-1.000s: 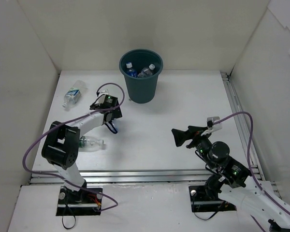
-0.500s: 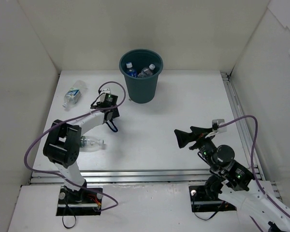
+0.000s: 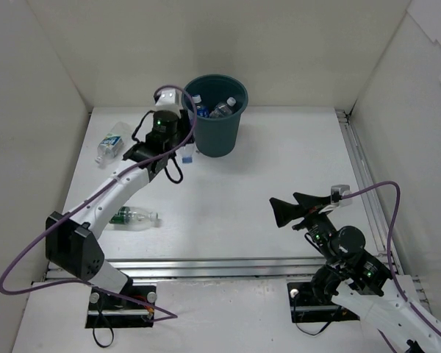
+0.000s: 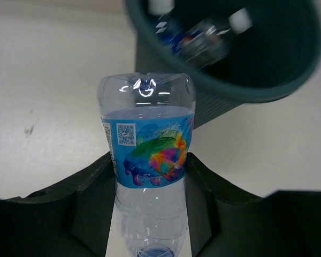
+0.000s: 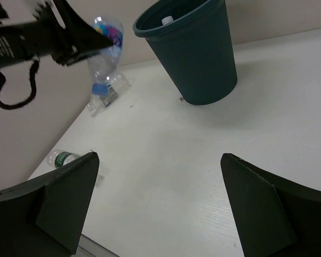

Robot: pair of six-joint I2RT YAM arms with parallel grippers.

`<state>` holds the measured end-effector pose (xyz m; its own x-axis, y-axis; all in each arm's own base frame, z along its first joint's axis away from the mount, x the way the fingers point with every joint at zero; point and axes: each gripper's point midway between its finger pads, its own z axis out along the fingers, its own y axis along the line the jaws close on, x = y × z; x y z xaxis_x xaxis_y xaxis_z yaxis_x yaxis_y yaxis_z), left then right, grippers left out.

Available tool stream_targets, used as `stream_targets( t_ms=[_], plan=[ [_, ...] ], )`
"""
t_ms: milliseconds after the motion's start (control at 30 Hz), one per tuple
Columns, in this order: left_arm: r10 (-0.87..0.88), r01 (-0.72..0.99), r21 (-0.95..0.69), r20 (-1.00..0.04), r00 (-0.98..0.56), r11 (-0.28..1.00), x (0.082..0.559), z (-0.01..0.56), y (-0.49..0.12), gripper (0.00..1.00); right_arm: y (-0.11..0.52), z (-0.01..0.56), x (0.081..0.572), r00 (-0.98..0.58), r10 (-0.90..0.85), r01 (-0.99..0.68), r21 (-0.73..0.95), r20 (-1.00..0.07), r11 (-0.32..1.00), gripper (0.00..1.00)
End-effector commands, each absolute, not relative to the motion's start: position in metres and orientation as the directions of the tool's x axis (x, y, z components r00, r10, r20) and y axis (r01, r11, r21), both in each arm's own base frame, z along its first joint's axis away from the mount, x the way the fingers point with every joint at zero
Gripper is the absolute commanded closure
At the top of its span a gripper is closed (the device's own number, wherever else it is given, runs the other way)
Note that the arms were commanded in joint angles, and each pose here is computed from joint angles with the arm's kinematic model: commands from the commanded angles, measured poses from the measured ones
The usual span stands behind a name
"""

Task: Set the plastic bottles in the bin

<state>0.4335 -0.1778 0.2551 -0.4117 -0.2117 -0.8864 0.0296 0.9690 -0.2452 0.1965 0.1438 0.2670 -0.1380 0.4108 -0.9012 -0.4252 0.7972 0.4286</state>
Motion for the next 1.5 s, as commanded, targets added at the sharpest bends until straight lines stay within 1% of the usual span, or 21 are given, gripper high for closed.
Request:
stream_targets(
  t_ms=[0, 167, 233, 267, 333, 467, 667, 733, 767, 800, 867, 1000, 1100, 1167, 1200, 1267, 1300, 1333, 1367, 1433, 1467],
  plan=[
    [-0.215, 0.229, -0.251, -0.962, -0.171, 0.941, 0.436, 0.374, -0.205, 0.66, 0.142, 0.293, 0.197, -0.079, 0.454, -0.442, 0.440, -0.887, 0.782, 0.05],
    [-0.196, 0.348, -0.169, -0.980, 0.045, 0.922, 0.456, 0.456, -0.225, 0.64, 0.138, 0.298, 0.199, -0.043, 0.466, -0.438, 0.436, -0.884, 0.786, 0.04],
    [-0.166, 0.349, -0.131, -0.983, 0.073, 0.928, 0.470, 0.460, -0.231, 0.63, 0.141, 0.292, 0.202, -0.040, 0.463, -0.438, 0.432, -0.885, 0.788, 0.04],
    [-0.163, 0.358, -0.105, -0.977, 0.135, 0.928, 0.472, 0.482, -0.232, 0.63, 0.142, 0.289, 0.203, -0.041, 0.458, -0.436, 0.428, -0.888, 0.791, 0.04],
    [-0.169, 0.378, -0.078, -0.962, 0.214, 0.923, 0.485, 0.495, -0.238, 0.62, 0.143, 0.282, 0.207, -0.040, 0.429, -0.423, 0.405, -0.902, 0.811, 0.04],
    [-0.139, 0.364, -0.008, -0.931, 0.338, 0.932, 0.509, 0.507, -0.244, 0.59, 0.137, 0.278, 0.215, -0.024, 0.411, -0.376, 0.389, -0.911, 0.841, 0.04],
    [-0.185, 0.372, -0.018, -0.889, 0.419, 0.928, 0.539, 0.496, -0.261, 0.58, 0.138, 0.273, 0.220, -0.018, 0.385, -0.359, 0.365, -0.923, 0.859, 0.03],
    [-0.205, 0.382, -0.039, -0.891, 0.404, 0.923, 0.552, 0.482, -0.269, 0.54, 0.136, 0.271, 0.221, -0.018, 0.379, -0.348, 0.361, -0.925, 0.865, 0.03],
    [-0.212, 0.429, -0.022, -0.892, 0.400, 0.903, 0.552, 0.478, -0.280, 0.51, 0.136, 0.271, 0.221, -0.018, 0.378, -0.348, 0.360, -0.926, 0.866, 0.03],
    [-0.208, 0.444, -0.020, -0.901, 0.381, 0.896, 0.559, 0.464, -0.287, 0.41, 0.135, 0.271, 0.221, -0.016, 0.377, -0.344, 0.359, -0.926, 0.868, 0.03],
    [-0.211, 0.455, -0.018, -0.902, 0.376, 0.890, 0.563, 0.460, -0.292, 0.37, 0.134, 0.269, 0.221, -0.017, 0.374, -0.342, 0.356, -0.927, 0.870, 0.03],
    [-0.184, 0.425, -0.005, -0.907, 0.380, 0.905, 0.560, 0.454, -0.284, 0.18, 0.133, 0.270, 0.218, -0.009, 0.387, -0.353, 0.365, -0.922, 0.862, 0.03],
    [-0.159, 0.388, 0.003, -0.909, 0.386, 0.922, 0.549, 0.464, -0.270, 0.13, 0.134, 0.272, 0.217, -0.007, 0.391, -0.361, 0.367, -0.920, 0.857, 0.03],
    [-0.158, 0.325, -0.024, -0.906, 0.393, 0.945, 0.538, 0.482, -0.251, 0.13, 0.134, 0.272, 0.216, -0.010, 0.395, -0.365, 0.371, -0.919, 0.854, 0.03],
    [-0.149, 0.284, -0.044, -0.922, 0.359, 0.958, 0.537, 0.482, -0.241, 0.13, 0.136, 0.272, 0.216, -0.012, 0.396, -0.371, 0.372, -0.918, 0.851, 0.03],
    [-0.179, 0.131, -0.145, -0.936, 0.303, 0.981, 0.531, 0.490, -0.210, 0.12, 0.135, 0.272, 0.216, -0.016, 0.399, -0.369, 0.376, -0.917, 0.850, 0.03],
    [-0.163, 0.072, -0.151, -0.963, 0.214, 0.986, 0.526, 0.482, -0.203, 0.11, 0.136, 0.271, 0.216, -0.018, 0.398, -0.368, 0.377, -0.917, 0.850, 0.03],
    [-0.209, -0.046, -0.220, -0.964, 0.166, 0.975, 0.522, 0.473, -0.182, 0.10, 0.134, 0.270, 0.217, -0.021, 0.402, -0.355, 0.382, -0.916, 0.853, 0.03],
    [-0.193, -0.123, -0.200, -0.979, 0.068, 0.972, 0.511, 0.453, -0.168, 0.07, 0.134, 0.270, 0.218, -0.025, 0.399, -0.351, 0.382, -0.917, 0.855, 0.03],
    [-0.213, -0.289, -0.205, -0.977, 0.005, 0.935, 0.492, 0.431, -0.137, 0.04, 0.134, 0.269, 0.218, -0.036, 0.403, -0.341, 0.390, -0.915, 0.855, 0.03],
    [-0.248, -0.336, -0.213, -0.967, -0.065, 0.917, 0.474, 0.406, -0.127, 0.00, 0.135, 0.266, 0.219, -0.045, 0.402, -0.337, 0.393, -0.915, 0.856, 0.03]
  ],
)
